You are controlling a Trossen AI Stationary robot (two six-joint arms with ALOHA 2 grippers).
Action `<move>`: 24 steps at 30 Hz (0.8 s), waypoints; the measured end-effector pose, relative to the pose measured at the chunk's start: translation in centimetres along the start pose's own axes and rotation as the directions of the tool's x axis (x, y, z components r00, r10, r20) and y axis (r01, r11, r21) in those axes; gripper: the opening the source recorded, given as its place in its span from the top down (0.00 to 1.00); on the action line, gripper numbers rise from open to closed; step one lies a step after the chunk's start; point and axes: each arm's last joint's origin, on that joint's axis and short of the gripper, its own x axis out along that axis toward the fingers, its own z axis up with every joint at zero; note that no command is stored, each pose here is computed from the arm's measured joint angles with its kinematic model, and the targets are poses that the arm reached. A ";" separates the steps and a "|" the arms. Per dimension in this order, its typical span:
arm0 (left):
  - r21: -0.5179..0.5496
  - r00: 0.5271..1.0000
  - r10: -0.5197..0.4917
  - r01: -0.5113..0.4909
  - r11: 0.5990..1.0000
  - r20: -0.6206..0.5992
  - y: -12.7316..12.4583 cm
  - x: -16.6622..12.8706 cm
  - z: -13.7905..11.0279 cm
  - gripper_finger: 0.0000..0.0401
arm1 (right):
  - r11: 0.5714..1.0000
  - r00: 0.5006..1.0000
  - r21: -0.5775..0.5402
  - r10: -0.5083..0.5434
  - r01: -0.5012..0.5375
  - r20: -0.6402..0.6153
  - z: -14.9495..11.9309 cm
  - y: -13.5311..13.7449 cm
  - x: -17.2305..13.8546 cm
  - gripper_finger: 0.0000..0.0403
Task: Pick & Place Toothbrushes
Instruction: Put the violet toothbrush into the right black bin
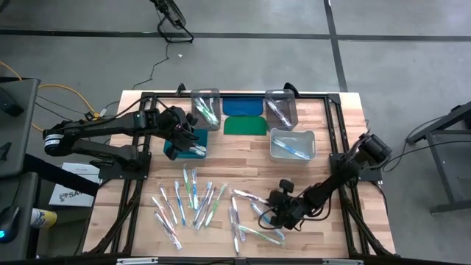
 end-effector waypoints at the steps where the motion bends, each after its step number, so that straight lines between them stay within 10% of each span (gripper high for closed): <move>1: 0.009 1.000 0.007 -0.007 1.000 0.004 0.1 0.0 0.0 0.65 | 1.000 1.000 0.013 0.000 0.000 -0.004 0.4 -0.2 -0.2 0.90; 24: 0.158 0.981 0.185 -0.172 0.972 -0.067 1.2 -0.1 0.3 0.65 | 0.933 0.955 0.230 -0.294 0.277 0.040 11.3 -15.1 -12.0 0.90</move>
